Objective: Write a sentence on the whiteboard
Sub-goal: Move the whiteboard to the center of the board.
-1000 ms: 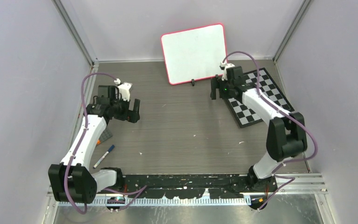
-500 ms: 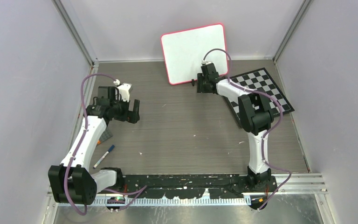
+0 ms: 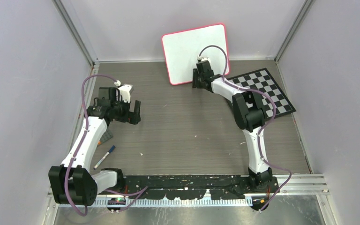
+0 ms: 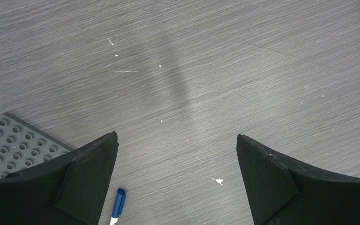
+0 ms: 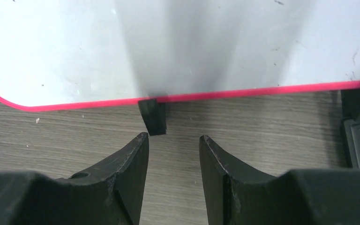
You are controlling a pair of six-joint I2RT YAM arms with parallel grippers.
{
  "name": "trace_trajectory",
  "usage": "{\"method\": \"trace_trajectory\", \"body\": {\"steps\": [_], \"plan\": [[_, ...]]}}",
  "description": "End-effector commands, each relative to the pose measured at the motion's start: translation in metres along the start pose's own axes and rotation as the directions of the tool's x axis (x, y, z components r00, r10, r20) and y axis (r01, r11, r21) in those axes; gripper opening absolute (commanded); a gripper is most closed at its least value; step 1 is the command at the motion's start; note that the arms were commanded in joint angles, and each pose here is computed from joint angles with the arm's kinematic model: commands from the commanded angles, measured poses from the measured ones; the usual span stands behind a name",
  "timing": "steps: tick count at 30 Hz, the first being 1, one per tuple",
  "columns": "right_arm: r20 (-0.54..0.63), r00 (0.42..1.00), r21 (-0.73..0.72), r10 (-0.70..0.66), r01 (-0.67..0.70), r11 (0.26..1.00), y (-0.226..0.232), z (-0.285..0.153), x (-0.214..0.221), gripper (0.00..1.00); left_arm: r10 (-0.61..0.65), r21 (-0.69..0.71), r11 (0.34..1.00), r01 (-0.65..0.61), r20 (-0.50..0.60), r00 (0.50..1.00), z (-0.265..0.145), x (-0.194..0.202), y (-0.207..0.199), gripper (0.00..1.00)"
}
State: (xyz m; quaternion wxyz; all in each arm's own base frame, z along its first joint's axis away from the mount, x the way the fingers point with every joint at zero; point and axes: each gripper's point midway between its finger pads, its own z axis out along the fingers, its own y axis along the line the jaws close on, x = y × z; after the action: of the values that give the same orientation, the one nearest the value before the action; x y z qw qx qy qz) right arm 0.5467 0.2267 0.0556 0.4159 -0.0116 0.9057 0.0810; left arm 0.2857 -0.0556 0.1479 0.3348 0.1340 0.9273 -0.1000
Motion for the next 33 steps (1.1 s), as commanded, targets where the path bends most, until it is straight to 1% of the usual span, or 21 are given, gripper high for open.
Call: {"method": "trace_trajectory", "body": {"steps": [1, 5, 12, 17, 19, 20, 22, 23, 33], "plan": [[0.091, 0.996, 0.000, -0.009, 0.009, 1.000, 0.009, 0.005, -0.032, 0.49, 0.012, 0.002, 1.000, -0.012, 0.044, 0.999, -0.001, -0.008, -0.001, 1.00], [0.088, 0.996, -0.005, -0.023, 0.023, 1.000, 0.012, 0.013, -0.034, 0.48, 0.011, -0.002, 1.000, -0.011, 0.044, 0.999, 0.000, -0.007, 0.000, 1.00], [0.080, 0.996, -0.027, -0.040, 0.043, 0.999, 0.021, 0.023, -0.034, 0.42, 0.014, -0.006, 1.000, -0.014, 0.040, 0.999, 0.002, -0.006, 0.001, 1.00], [0.066, 0.997, -0.046, -0.038, 0.042, 0.998, 0.026, 0.021, -0.033, 0.26, 0.016, -0.015, 1.000, -0.015, 0.041, 0.999, 0.003, -0.005, 0.003, 1.00], [0.058, 0.998, -0.048, -0.034, 0.037, 0.998, 0.026, 0.019, -0.031, 0.17, 0.015, -0.014, 1.000, -0.015, 0.037, 0.999, 0.004, -0.005, 0.003, 1.00], [0.057, 0.998, -0.052, -0.032, 0.035, 0.998, 0.027, 0.017, -0.032, 0.14, 0.015, -0.014, 1.000, -0.015, 0.039, 0.999, 0.004, -0.005, 0.003, 1.00], [0.048, 0.998, -0.059, -0.028, 0.031, 0.998, 0.027, 0.013, -0.029, 0.04, 0.015, -0.013, 1.000, -0.014, 0.040, 0.999, 0.004, -0.005, 0.003, 1.00], [0.046, 0.999, -0.065, -0.026, 0.029, 0.998, 0.028, 0.010, -0.028, 0.01, 0.015, -0.013, 1.000, -0.015, 0.040, 0.999, 0.004, -0.005, 0.003, 1.00], [0.036, 0.998, -0.130, -0.051, 0.055, 0.990, 0.053, -0.019, -0.015, 0.00, 0.015, -0.010, 1.000, -0.015, 0.047, 0.999, 0.004, -0.005, 0.002, 1.00]]}}
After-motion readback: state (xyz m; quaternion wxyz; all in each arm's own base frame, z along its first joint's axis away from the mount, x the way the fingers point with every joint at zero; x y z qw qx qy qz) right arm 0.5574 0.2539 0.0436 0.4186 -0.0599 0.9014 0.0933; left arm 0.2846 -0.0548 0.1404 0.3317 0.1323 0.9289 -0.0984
